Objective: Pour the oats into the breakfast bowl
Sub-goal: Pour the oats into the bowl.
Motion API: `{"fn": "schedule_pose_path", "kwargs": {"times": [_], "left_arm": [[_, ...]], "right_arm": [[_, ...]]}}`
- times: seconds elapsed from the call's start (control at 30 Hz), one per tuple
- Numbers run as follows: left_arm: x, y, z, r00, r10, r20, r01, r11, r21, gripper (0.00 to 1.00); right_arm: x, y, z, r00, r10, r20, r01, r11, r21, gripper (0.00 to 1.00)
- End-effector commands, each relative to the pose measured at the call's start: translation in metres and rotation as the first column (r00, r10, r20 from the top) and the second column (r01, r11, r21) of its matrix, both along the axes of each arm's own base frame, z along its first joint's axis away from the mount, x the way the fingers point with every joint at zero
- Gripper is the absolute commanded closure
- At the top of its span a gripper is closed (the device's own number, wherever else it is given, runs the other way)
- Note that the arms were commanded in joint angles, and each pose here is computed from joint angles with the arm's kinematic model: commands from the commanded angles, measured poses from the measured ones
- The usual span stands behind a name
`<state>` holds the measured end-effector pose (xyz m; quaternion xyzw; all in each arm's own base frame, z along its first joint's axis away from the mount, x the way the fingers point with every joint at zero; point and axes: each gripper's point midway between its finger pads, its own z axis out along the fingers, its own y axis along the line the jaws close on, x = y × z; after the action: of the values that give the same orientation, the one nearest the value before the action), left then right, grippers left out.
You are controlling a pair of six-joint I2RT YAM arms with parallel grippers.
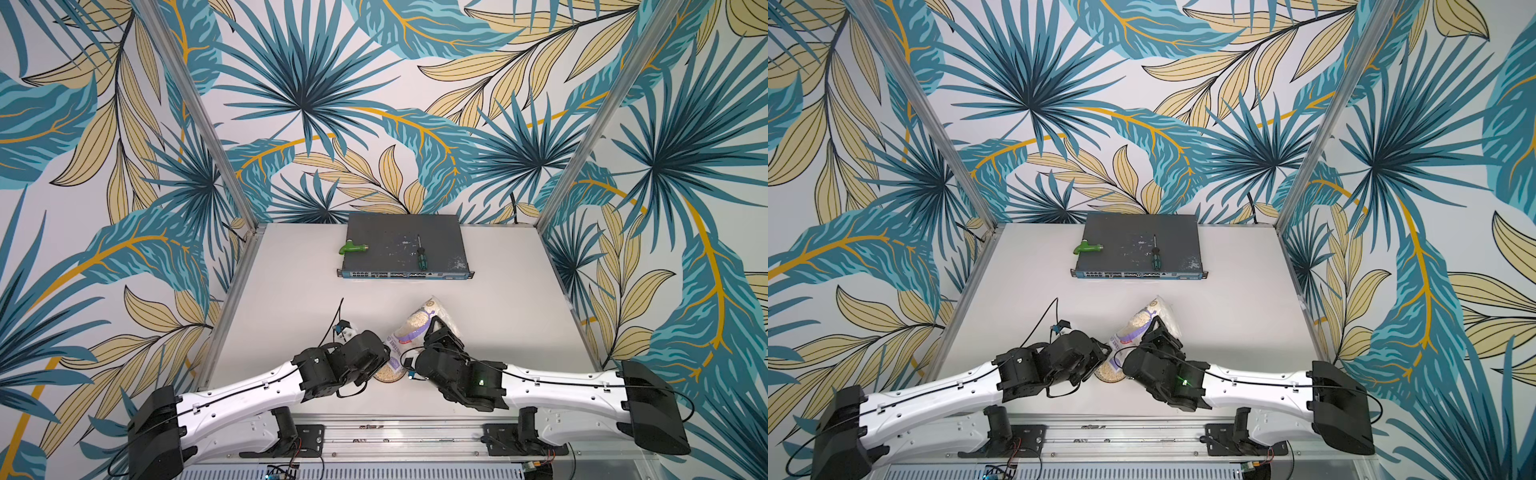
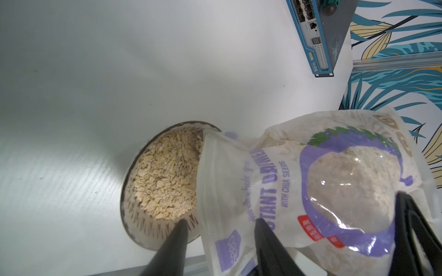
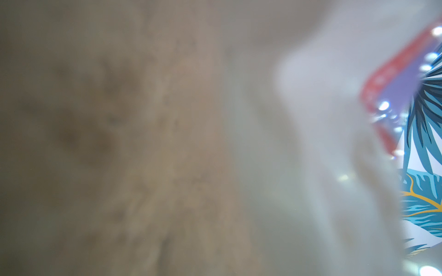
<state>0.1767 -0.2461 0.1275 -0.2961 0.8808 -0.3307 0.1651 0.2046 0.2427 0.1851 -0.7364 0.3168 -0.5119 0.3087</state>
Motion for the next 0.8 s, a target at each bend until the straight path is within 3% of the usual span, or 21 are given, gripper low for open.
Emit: {"fn": "schedule_pose_path", "kwargs": {"times": [0.0, 0.3, 0.47, 0.77], "left_arm": [[0.0, 0.0, -0.002, 1.0, 0.0, 0.005, 0.0, 1.0, -0.002, 0.51], [0.0, -0.002, -0.003, 1.0, 0.0, 0.003, 0.0, 1.0, -0.005, 0.51], [0.001, -0.002, -0.004, 1.0, 0.001, 0.004, 0.0, 1.0, -0.004, 0.51], [0.001, -0.001, -0.003, 1.0, 0.002, 0.004, -0.002, 1.0, -0.004, 0.51]], "right_arm": [[0.004, -0.004, 0.045, 0.994, -0.075, 0.081, 0.059, 0.981, 0.183, 1.0], [0.003, -0.007, 0.052, 0.994, -0.081, 0.075, 0.066, 0.979, 0.192, 1.0], [0.003, -0.005, 0.03, 0.996, -0.065, 0.061, 0.056, 0.989, 0.134, 1.0], [0.004, -0.004, 0.049, 0.994, -0.076, 0.073, 0.062, 0.981, 0.181, 1.0]]}}
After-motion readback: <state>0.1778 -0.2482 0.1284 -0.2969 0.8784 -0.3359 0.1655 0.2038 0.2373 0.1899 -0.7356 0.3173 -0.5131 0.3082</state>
